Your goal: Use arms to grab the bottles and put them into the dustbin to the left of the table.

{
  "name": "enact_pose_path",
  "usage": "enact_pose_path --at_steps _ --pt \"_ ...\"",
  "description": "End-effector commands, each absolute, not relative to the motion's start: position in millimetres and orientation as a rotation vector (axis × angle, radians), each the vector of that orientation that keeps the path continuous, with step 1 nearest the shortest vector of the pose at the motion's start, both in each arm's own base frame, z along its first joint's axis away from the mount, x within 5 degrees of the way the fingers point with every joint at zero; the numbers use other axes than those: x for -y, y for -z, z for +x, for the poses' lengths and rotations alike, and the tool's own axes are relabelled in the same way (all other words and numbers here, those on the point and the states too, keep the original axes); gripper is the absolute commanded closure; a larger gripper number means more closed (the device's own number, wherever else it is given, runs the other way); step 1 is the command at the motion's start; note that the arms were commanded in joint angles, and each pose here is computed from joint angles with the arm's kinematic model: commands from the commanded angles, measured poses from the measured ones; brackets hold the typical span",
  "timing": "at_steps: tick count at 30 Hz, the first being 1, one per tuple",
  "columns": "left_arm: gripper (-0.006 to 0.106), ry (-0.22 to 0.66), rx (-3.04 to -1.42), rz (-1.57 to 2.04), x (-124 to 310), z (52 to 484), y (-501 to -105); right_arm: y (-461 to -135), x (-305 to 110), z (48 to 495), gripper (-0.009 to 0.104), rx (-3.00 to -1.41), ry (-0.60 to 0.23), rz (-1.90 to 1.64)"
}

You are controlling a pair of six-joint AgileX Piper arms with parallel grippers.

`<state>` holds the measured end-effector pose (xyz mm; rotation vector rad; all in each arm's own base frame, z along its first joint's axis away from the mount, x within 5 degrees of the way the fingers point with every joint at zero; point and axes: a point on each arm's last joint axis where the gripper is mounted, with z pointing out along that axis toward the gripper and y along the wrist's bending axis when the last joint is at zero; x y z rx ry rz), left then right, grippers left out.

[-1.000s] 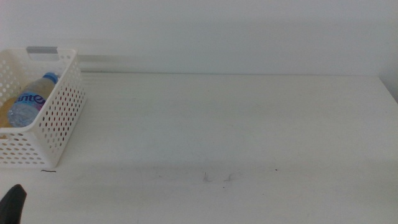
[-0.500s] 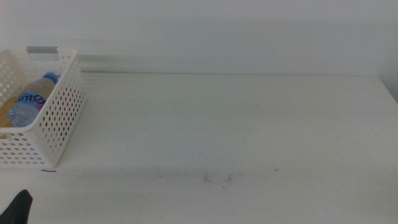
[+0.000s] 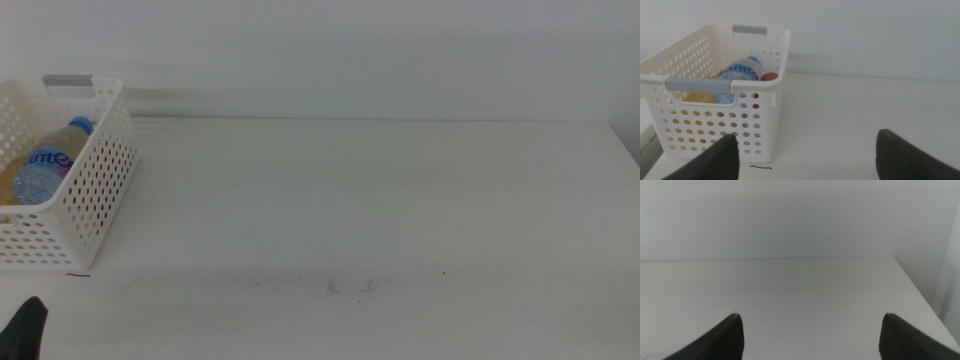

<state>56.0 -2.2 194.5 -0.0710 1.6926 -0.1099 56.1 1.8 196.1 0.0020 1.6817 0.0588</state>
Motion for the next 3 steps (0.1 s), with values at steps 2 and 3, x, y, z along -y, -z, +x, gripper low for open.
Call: enact_pose_path --at_steps 2,3 --pt "0.007 0.107 -1.672 -0.07 2.0 56.0 -196.1 -196.4 -1.2 56.0 0.014 -1.668 -0.04 -0.004" --pt "0.007 0.107 -1.672 -0.07 2.0 56.0 -196.1 -196.4 -1.2 56.0 0.014 -1.668 -0.04 -0.004"
